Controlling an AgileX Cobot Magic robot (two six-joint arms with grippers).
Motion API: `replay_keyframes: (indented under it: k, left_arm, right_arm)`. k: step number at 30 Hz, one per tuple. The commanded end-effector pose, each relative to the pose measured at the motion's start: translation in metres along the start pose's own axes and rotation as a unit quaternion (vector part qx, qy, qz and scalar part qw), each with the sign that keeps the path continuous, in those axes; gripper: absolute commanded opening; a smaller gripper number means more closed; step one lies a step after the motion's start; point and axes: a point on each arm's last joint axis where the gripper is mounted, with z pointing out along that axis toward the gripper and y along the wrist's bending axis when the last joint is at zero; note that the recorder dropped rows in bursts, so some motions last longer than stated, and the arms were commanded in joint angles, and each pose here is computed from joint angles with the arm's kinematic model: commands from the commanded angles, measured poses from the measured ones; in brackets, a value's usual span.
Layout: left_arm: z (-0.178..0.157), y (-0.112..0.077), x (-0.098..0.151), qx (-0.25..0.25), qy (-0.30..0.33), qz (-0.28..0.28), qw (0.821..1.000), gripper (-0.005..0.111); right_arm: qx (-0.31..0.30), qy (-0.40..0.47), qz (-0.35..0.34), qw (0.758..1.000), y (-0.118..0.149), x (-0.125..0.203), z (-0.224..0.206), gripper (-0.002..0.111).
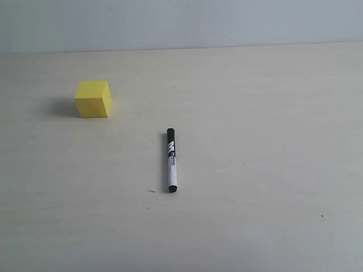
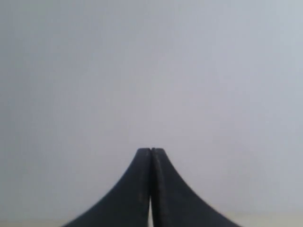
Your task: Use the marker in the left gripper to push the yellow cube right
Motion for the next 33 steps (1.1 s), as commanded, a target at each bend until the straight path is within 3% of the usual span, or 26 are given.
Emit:
replay_keyframes:
  k: [1, 5, 10, 13, 17, 22, 27, 29, 31, 33]
  left_arm:
    - [-0.001, -0.003, -0.010, 0.030, -0.050, -0.271, 0.961, 0.000]
    - [-0.001, -0.003, -0.012, 0.031, -0.056, -0.236, 0.970, 0.000]
    - [0.000, -0.002, -0.011, 0.026, -0.051, -0.305, 0.951, 0.000]
    - [0.015, 0.000, -0.030, 0.005, -0.025, -0.266, 0.964, 0.000]
    - [0.056, 0.005, -0.059, -0.046, 0.062, -0.201, 0.976, 0.000]
    - [0.105, 0.020, -0.074, -0.130, 0.218, -0.087, 0.963, 0.000]
    - [0.142, 0.033, -0.077, -0.137, 0.371, 0.117, 0.911, 0.000]
    - [0.154, 0.039, -0.076, -0.149, 0.437, 0.147, 0.875, 0.000]
    - [0.167, 0.046, -0.068, -0.178, 0.514, 0.145, 0.826, 0.000]
    - [0.178, 0.052, -0.056, -0.211, 0.609, 0.135, 0.752, 0.000]
  right_arm:
    - [0.001, -0.005, -0.003, 1.000, 0.000, 0.000, 0.000, 0.000]
    - [0.001, -0.005, -0.003, 1.000, 0.000, 0.000, 0.000, 0.000]
    - [0.001, -0.005, -0.003, 1.000, 0.000, 0.000, 0.000, 0.000]
    - [0.001, -0.005, -0.003, 1.000, 0.000, 0.000, 0.000, 0.000]
    - [0.001, -0.005, -0.003, 1.000, 0.000, 0.000, 0.000, 0.000]
    - [0.001, -0.005, -0.003, 1.000, 0.000, 0.000, 0.000, 0.000]
    - [0.001, -0.005, -0.003, 1.000, 0.000, 0.000, 0.000, 0.000]
    - [0.001, -0.005, -0.003, 1.000, 0.000, 0.000, 0.000, 0.000]
    - [0.001, -0.005, -0.003, 1.000, 0.000, 0.000, 0.000, 0.000]
    - [0.001, -0.005, -0.003, 1.000, 0.000, 0.000, 0.000, 0.000]
